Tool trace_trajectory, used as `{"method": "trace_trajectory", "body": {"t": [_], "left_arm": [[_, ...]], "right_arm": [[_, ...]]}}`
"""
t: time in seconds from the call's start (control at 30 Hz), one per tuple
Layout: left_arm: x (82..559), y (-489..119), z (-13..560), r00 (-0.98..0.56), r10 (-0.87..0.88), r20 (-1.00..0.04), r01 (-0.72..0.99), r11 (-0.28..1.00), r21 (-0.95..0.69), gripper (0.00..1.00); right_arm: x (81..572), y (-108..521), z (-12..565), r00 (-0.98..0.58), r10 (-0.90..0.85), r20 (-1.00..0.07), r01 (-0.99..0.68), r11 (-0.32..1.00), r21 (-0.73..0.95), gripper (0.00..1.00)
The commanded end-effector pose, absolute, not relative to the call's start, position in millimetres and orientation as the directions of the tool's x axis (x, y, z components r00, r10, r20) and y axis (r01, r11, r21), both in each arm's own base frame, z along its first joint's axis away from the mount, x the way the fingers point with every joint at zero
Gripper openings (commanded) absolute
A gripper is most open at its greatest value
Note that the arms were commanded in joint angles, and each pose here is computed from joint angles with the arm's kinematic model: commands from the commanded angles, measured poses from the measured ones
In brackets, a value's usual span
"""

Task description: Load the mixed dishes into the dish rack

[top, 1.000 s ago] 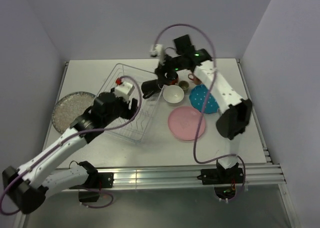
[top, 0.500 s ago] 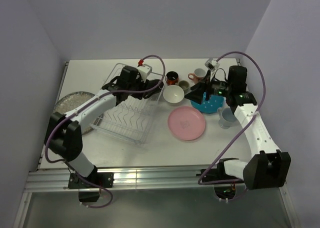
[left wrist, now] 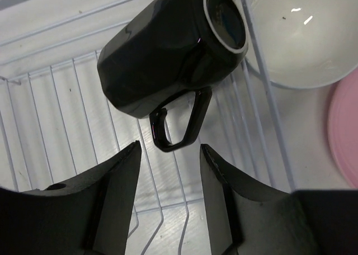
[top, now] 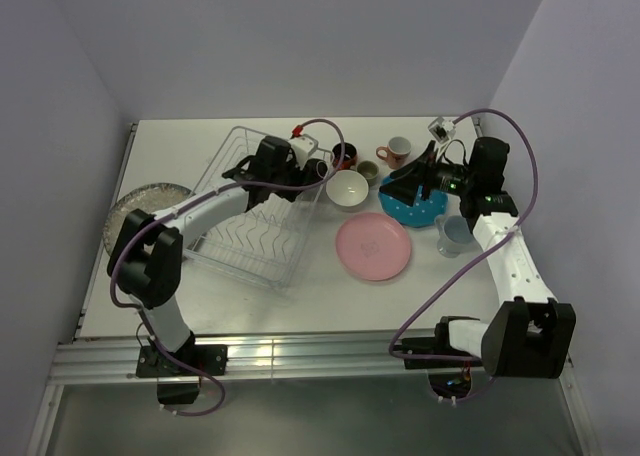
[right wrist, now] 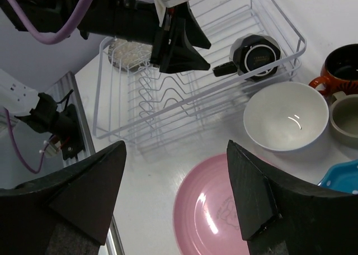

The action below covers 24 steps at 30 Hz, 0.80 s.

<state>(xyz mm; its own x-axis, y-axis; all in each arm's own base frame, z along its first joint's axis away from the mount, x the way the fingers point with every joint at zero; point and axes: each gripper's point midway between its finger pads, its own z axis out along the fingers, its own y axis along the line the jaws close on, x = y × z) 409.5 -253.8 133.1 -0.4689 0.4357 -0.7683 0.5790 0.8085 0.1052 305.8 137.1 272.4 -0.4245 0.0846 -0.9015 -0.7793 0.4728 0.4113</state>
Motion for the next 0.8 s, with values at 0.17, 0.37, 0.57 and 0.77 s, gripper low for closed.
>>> {"method": "trace_trajectory", "body": {"t": [0.17,0.37,0.57,0.77], "left_arm": [[422.6,-274.0,129.6,-0.390,0.449,-0.804,0.558,0.810,0.182,0.55],[426.3,-270.3,118.5,-0.393,0.468,-0.792,0.520,0.823,0.229,0.57],[437.9,-261.7,113.8,-0.393,0.464,-0.794,0.442,0.852,0.280,0.56],[440.6,-260.1,103.3,-0.403,0.473,-0.784,0.423,0.856,0.298,0.55]], "right_arm": [[300.8,135.4,282.7,-0.385,0.096,-0.918,-0.806,0.449,0.385,0.81],[301.4,136.0,283.0,-0.375,0.099,-0.922,-0.813,0.442,0.378,0.81],[300.4,135.9,284.1,-0.369,0.103,-0.924,-0.818,0.436,0.376,0.81],[300.2,136.0,283.8,-0.370,0.106,-0.923,-0.819,0.431,0.378,0.81]]}}
